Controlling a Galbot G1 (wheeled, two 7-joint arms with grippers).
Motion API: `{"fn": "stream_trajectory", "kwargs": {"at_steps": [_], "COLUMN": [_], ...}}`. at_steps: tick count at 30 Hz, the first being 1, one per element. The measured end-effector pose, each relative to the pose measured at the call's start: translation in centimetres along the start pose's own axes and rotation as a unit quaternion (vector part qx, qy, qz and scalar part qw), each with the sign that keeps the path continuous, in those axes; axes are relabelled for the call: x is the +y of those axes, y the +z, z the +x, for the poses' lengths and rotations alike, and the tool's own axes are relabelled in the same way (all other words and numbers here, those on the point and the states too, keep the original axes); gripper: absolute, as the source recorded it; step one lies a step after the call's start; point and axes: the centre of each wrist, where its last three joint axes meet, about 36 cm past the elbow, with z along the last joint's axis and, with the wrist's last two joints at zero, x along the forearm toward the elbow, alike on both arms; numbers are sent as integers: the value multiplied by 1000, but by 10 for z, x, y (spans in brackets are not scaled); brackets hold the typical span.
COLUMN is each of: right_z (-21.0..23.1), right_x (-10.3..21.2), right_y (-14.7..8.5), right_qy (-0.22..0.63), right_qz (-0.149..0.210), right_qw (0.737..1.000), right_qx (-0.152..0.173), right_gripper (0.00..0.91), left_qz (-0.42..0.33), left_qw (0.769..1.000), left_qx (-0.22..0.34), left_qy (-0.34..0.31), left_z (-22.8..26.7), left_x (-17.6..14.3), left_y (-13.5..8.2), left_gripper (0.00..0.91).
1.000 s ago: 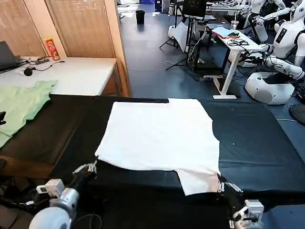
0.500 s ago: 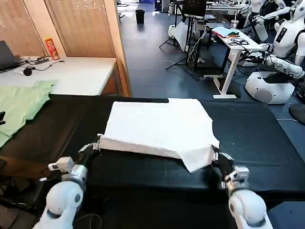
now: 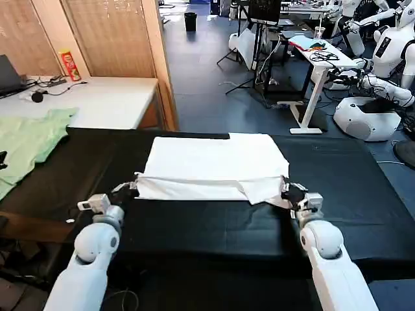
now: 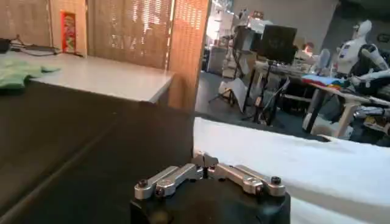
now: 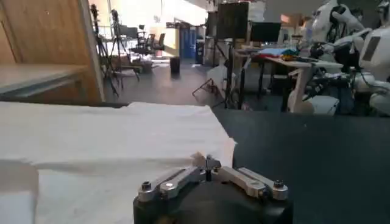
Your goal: Fold and organize the clothes.
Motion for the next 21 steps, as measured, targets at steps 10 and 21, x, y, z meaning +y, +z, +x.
{"fn": "stream_trajectory", "kwargs": {"at_steps": [10,21], "right_z": [29,100], "right_x": [-18,-18], "right_y": [3,17], "right_qy": [-6,-11], "right_qz": [18,18], "right_qw": [999,998], "right_qx": [32,60], "right_gripper": [878,878], "left_qz": [-8,-24], "left_qw": [1000,1000], "left_qx": [7,9], "left_qy": [-2,-12], "left_z": [-15,6], "left_x": [0,11], "left_y": [2,3], "left_gripper": [878,878]}}
